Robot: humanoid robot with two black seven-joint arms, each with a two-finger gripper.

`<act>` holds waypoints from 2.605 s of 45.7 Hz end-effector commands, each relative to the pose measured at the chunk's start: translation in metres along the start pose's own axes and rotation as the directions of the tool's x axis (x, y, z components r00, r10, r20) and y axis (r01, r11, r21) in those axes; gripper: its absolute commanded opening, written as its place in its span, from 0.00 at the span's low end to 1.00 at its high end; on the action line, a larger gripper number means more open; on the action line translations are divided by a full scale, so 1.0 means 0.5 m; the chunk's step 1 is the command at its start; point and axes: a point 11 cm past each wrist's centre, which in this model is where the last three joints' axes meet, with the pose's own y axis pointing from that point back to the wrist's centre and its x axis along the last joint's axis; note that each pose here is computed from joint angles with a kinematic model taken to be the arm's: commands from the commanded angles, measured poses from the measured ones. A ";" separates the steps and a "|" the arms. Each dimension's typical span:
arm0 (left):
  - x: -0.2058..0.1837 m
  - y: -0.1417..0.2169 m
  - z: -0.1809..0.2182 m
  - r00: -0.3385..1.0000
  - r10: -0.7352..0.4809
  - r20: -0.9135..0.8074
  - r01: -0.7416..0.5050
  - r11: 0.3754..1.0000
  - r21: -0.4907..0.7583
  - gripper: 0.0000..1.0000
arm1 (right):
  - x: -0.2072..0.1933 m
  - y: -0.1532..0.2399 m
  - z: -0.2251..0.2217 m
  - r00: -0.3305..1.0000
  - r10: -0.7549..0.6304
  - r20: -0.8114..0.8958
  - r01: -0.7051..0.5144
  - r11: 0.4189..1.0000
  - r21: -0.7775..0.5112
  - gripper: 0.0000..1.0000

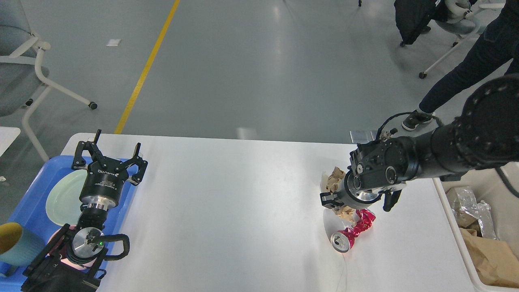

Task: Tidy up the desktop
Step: 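Carry the crumpled paper into the white bin and release it, then raise the right gripper out of the bin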

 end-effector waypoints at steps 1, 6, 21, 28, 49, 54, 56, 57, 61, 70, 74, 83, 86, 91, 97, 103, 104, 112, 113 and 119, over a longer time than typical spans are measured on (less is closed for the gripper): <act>0.001 0.001 0.000 1.000 0.001 0.000 -0.001 1.000 0.000 0.96 | 0.010 0.120 0.048 0.999 -0.054 0.008 0.054 0.998 -0.029 0.00; 0.002 0.001 0.000 1.000 0.003 0.000 -0.003 1.000 0.000 0.96 | 0.002 0.219 0.097 0.993 -0.119 0.020 0.120 0.989 -0.090 0.00; 0.001 0.001 0.001 1.000 0.001 0.001 -0.001 1.000 -0.001 0.96 | -0.032 0.297 0.195 0.970 -0.212 0.118 0.232 0.955 -0.186 0.00; 0.002 0.002 -0.001 1.000 0.003 0.000 -0.003 1.000 0.000 0.96 | -0.034 0.282 0.265 0.971 -0.122 0.207 0.166 0.964 -0.210 0.00; 0.002 0.002 -0.001 1.000 0.003 0.000 -0.003 1.000 0.000 0.96 | -0.182 0.024 0.714 0.778 0.247 0.578 0.031 0.903 -0.428 0.00; 0.002 0.002 0.001 1.000 0.003 0.001 -0.003 1.000 0.000 0.96 | -0.259 -0.082 0.747 0.756 0.302 0.581 0.020 0.876 -0.483 0.00; 0.003 0.002 -0.001 1.000 0.004 0.000 -0.004 1.000 0.000 0.96 | -0.283 -0.120 0.749 0.759 0.318 0.567 0.013 0.864 -0.502 0.00; 0.002 0.002 0.001 1.000 0.003 0.001 -0.003 1.000 -0.002 0.96 | -0.294 -0.139 0.747 0.765 0.323 0.557 0.010 0.859 -0.512 0.00; 0.001 0.001 0.001 1.000 0.001 0.001 -0.001 1.000 -0.001 0.96 | -0.321 -0.199 0.735 0.795 0.339 0.503 -0.013 0.839 -0.544 0.00; 0.001 0.001 0.001 1.000 0.001 0.001 -0.001 1.000 -0.001 0.96 | -0.354 -0.286 0.678 0.824 0.369 0.430 -0.075 0.823 -0.563 0.00; 0.002 0.001 0.001 1.000 0.003 0.001 -0.003 1.000 0.000 0.96 | -0.364 -0.305 0.656 0.815 0.387 0.431 -0.095 0.823 -0.560 0.00; 0.001 0.001 0.001 1.000 0.001 0.001 -0.001 1.000 -0.002 0.96 | -0.380 -0.321 0.637 0.819 0.387 0.425 -0.101 0.825 -0.556 0.00; 0.001 0.001 0.001 1.000 0.001 0.001 -0.001 1.000 -0.001 0.96 | -0.380 -0.321 0.637 0.817 0.388 0.427 -0.101 0.825 -0.556 0.00; 0.001 0.001 0.001 1.000 0.001 0.001 -0.001 1.000 -0.001 0.96 | -0.391 -0.333 0.622 0.825 0.371 0.427 -0.093 0.833 -0.545 0.00; 0.001 0.001 0.001 1.000 0.001 0.001 -0.001 1.000 -0.001 0.96 | -0.383 -0.330 0.625 0.819 0.407 0.404 -0.128 0.817 -0.563 0.65; 0.001 0.001 0.001 1.000 0.001 0.001 -0.001 1.000 -0.001 0.96 | -0.371 -0.326 0.626 0.795 0.489 0.359 -0.208 0.776 -0.595 1.00; 0.001 0.001 0.001 1.000 0.001 0.001 -0.001 1.000 -0.001 0.96 | -0.373 -0.325 0.627 0.796 0.489 0.357 -0.208 0.775 -0.597 1.00; 0.001 0.001 0.001 1.000 0.001 0.001 -0.001 1.000 -0.001 0.96 | -0.377 -0.325 0.629 0.798 0.486 0.356 -0.205 0.775 -0.598 1.00; 0.001 0.001 0.001 1.000 0.001 0.001 -0.001 1.000 -0.001 0.96 | -0.377 -0.325 0.629 0.798 0.487 0.356 -0.205 0.775 -0.598 1.00; 0.002 0.001 0.001 1.000 0.003 0.001 -0.003 1.000 0.000 0.96 | -0.374 -0.323 0.632 0.797 0.489 0.354 -0.208 0.772 -0.601 1.00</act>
